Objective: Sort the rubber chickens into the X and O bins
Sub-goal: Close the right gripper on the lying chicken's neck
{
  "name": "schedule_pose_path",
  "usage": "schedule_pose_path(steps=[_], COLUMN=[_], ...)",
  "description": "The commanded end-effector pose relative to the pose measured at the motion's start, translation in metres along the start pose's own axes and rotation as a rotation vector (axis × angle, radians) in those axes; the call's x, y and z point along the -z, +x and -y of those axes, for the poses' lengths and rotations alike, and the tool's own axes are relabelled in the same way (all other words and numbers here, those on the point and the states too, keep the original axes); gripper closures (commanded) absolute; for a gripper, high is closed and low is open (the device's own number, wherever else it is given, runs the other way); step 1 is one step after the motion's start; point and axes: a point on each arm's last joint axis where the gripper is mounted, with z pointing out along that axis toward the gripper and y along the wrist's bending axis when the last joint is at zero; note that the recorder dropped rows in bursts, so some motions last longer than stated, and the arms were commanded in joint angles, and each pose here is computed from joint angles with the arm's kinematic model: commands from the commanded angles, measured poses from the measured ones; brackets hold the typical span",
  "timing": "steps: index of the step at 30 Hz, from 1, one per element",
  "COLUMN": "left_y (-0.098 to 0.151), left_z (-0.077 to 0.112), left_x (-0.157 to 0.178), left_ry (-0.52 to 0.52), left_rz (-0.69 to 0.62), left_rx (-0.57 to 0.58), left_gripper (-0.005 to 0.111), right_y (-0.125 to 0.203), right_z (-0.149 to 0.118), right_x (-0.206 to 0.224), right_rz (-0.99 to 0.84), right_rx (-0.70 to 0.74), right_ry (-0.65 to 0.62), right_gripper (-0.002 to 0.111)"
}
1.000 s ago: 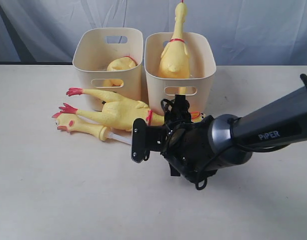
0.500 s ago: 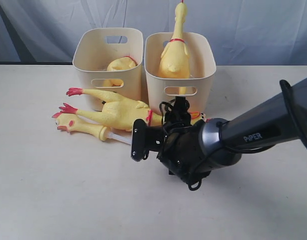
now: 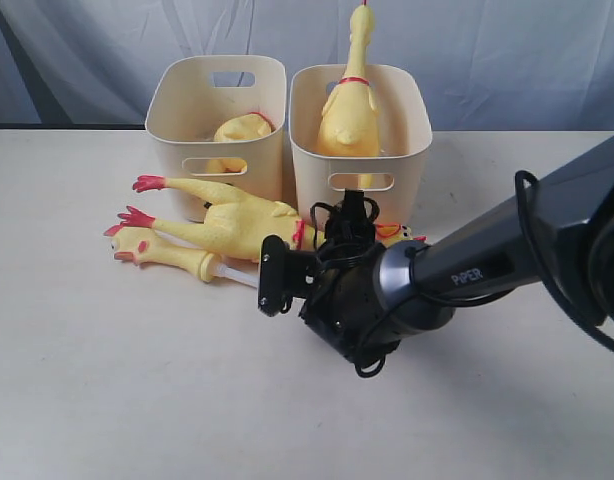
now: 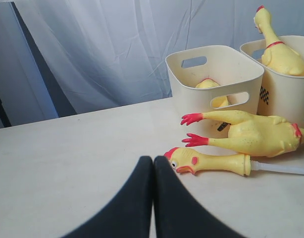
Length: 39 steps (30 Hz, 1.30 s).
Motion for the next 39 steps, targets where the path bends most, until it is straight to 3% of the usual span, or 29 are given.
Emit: schedule_pose_path(steps=[1,39], left_y=[0.001,0.001], left_z=[0.0,0.0], left_x=[0.001,0.001], left_ry=[-0.002,-0.002], left_rz=[0.001,0.001], left_rx=[0.005,0.005], left_gripper=[0.107,0.107], right_y=[0.001,0.003], right_z=[-0.004,0.011], right_x=[-0.004,-0.016], right_rz=[-0.024,-0.02], right_rx=[0.005,-0.072], right_ry=[0.012,0.013], right_gripper=[0.055,0.055])
